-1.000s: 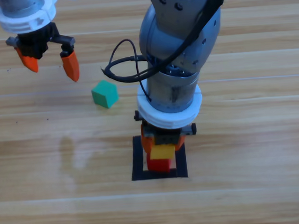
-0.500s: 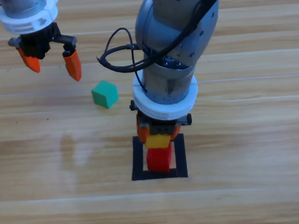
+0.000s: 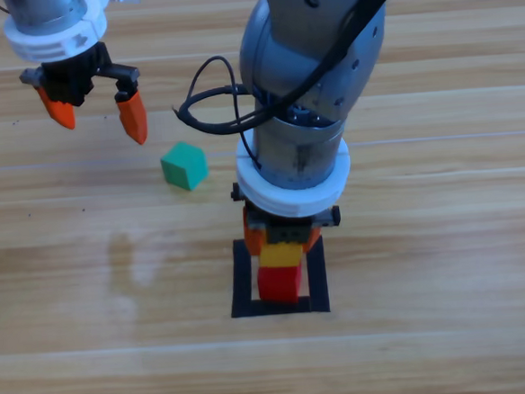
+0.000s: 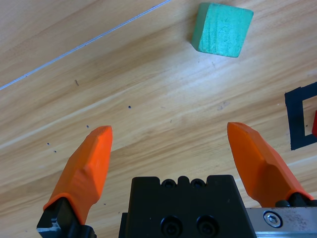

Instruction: Stack the blocks in the rectangular block: red at the bottom, yellow in the middle, green on top

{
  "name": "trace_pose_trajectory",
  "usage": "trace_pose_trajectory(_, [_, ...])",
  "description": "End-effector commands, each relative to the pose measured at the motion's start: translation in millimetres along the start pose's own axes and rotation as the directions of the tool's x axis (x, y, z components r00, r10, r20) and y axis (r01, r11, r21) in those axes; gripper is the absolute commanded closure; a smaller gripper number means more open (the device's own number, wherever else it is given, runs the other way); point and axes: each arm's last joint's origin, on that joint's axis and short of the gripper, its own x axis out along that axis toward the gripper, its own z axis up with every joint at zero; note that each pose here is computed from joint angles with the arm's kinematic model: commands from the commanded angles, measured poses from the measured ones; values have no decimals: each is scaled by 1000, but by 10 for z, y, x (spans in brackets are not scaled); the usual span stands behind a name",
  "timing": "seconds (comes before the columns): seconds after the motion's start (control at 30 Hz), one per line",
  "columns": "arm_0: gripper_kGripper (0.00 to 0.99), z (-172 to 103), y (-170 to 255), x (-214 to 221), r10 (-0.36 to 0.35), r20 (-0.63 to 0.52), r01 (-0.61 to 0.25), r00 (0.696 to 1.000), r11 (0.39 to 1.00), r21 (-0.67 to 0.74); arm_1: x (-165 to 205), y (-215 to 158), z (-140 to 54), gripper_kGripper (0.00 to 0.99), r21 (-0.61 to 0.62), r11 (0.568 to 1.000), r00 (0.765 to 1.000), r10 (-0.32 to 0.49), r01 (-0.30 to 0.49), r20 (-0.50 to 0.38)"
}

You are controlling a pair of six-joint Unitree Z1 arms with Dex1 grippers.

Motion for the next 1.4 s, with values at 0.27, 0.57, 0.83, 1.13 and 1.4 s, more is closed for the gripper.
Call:
trace_pose_trajectory(0.27, [4, 121, -51, 375, -16, -60, 16, 998, 1000, 1, 387, 143, -249, 955, -65, 997, 997, -37, 32, -73])
trace_pose_trajectory(0.57, [4, 130, -51, 411, -16, -66, 16, 998, 1000, 1, 425, 139, -245, 955, -67, 996, 997, -59, 56, -51])
trace_pose_trajectory(0.83, [4, 137, -52, 423, -17, -66, 17, 998, 1000, 1, 428, 130, -240, 955, -69, 995, 997, -72, 70, -36])
trace_pose_trajectory(1.13, [5, 139, -59, 420, -17, -65, 18, 998, 1000, 2, 459, 115, -238, 955, -71, 993, 995, -94, 92, -20])
trace_pose_trajectory(1.4, [14, 146, -80, 446, -17, -70, 18, 997, 1000, 7, 490, 113, -234, 955, -74, 992, 994, -104, 103, -12])
